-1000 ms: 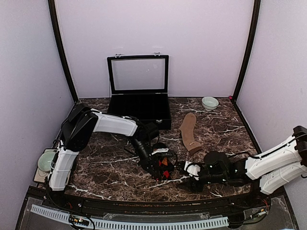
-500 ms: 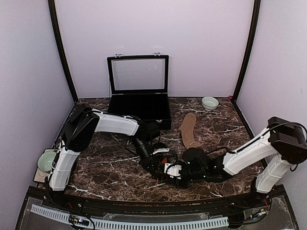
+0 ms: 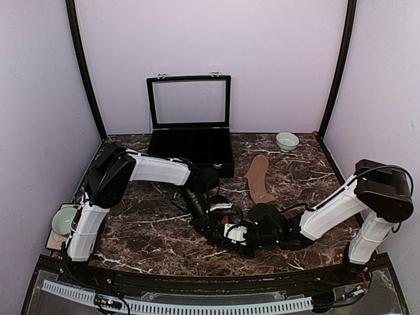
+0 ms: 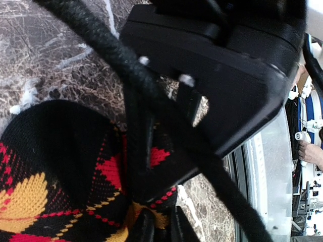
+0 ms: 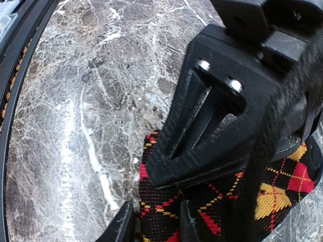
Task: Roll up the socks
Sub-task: Roll the sock at the center of the board.
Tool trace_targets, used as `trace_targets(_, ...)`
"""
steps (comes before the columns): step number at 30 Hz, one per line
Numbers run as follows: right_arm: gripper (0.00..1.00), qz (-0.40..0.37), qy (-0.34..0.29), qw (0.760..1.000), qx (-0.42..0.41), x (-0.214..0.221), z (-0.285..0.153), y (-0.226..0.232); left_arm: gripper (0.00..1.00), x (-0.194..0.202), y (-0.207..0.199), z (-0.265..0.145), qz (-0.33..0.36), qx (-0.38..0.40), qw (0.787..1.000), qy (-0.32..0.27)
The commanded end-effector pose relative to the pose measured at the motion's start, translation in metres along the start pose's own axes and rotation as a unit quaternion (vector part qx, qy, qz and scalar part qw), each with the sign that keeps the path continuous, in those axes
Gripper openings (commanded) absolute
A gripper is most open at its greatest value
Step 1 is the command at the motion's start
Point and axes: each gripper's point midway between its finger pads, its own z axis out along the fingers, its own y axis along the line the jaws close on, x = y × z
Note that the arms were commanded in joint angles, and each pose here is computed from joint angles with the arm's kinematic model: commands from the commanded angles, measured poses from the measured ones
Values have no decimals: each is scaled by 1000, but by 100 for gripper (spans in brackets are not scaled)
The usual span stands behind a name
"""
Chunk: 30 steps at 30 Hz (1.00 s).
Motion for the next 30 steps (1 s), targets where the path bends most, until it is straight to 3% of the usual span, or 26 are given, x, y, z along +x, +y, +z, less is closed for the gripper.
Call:
trace_targets(1, 28, 46, 25, 999, -16, 25, 4, 3, 20, 53, 30, 15, -16, -45, 994, 98)
trace_targets(6, 17, 112, 60, 990, -57, 49, 6, 13, 40, 31, 18, -14, 1, -62, 997, 46)
trace_targets(8, 13, 129, 67, 987, -72, 51, 6, 17, 55, 29, 8, -26, 14, -71, 997, 37)
trace_targets(9, 11, 134, 70, 986, -76, 50, 6, 17, 71, 29, 3, -31, 21, -73, 997, 34)
trace_targets(10, 9, 140, 74, 984, -80, 50, 6, 17, 74, 30, 0, -37, 26, -77, 996, 30)
trace_targets(18, 1, 176, 87, 976, -94, 48, -1, 20, 76, 41, -13, -71, 33, -118, 992, -25)
trace_targets(23, 0, 216, 106, 965, -103, 52, -3, 19, 73, 18, -29, -82, 63, -126, 988, -64)
trace_targets(26, 0, 231, 105, 961, -109, 51, -6, 22, 65, -3, -10, -92, 80, -176, 976, -102)
trace_targets(30, 0, 238, 96, 960, -112, 47, -10, 24, 64, -29, 33, -106, 54, -262, 952, -148)
